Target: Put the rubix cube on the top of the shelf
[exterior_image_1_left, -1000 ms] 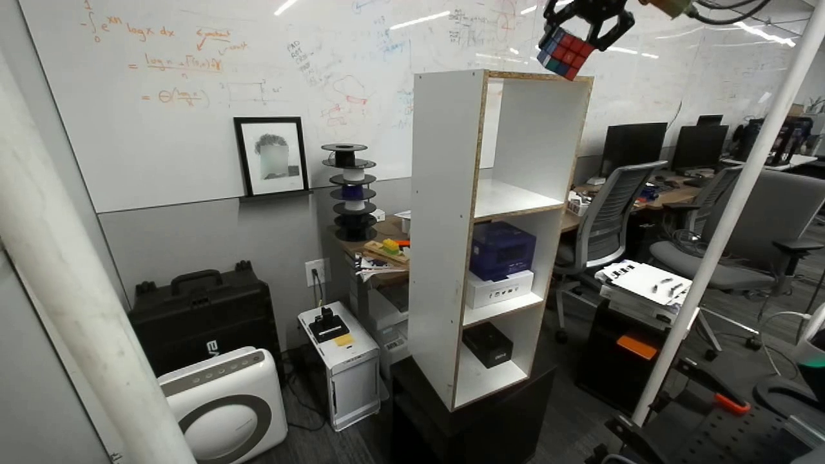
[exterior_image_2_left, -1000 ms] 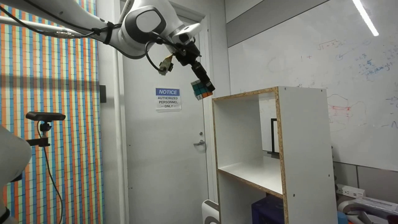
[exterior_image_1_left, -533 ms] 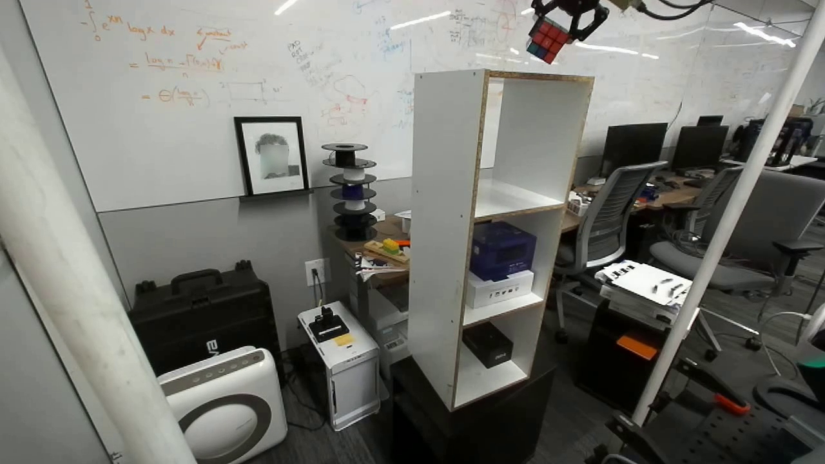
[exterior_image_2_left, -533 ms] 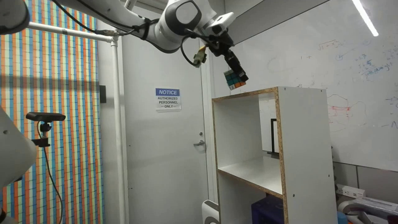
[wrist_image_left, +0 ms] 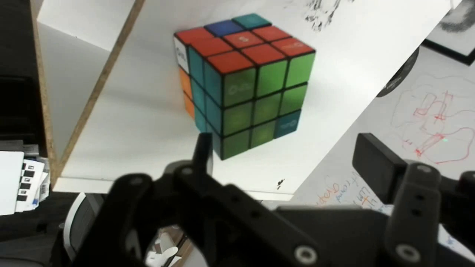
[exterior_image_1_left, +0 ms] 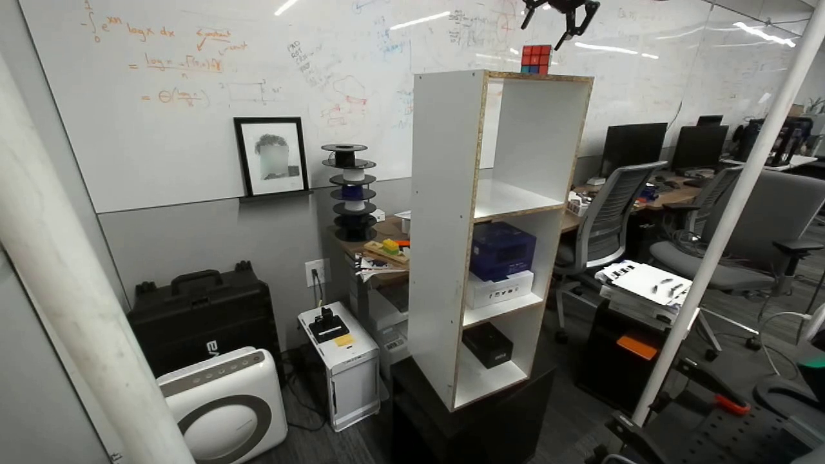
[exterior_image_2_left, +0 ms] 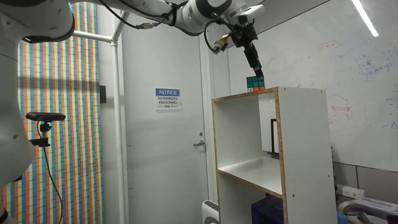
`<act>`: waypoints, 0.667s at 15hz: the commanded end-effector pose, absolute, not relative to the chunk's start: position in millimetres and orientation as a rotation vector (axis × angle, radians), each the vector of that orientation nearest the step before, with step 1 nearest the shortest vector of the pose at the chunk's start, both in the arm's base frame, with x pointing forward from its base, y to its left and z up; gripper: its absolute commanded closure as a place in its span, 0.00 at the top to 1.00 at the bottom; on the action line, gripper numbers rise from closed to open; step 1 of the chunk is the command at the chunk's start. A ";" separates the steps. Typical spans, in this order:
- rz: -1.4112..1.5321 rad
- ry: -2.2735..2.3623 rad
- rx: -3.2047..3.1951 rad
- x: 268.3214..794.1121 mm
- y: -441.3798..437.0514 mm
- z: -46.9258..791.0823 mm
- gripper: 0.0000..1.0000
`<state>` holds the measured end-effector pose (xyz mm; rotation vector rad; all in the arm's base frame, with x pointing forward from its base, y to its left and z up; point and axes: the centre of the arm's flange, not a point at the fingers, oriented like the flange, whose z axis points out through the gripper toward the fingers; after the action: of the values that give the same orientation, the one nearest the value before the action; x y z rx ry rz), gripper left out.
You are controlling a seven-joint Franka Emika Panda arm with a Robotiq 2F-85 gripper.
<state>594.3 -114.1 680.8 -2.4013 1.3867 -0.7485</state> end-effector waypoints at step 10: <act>-0.198 0.871 -2.743 497.2 -10.4 676.6 1.00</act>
<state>551.5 -30.7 696.6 -2.6311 1.0136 -0.2980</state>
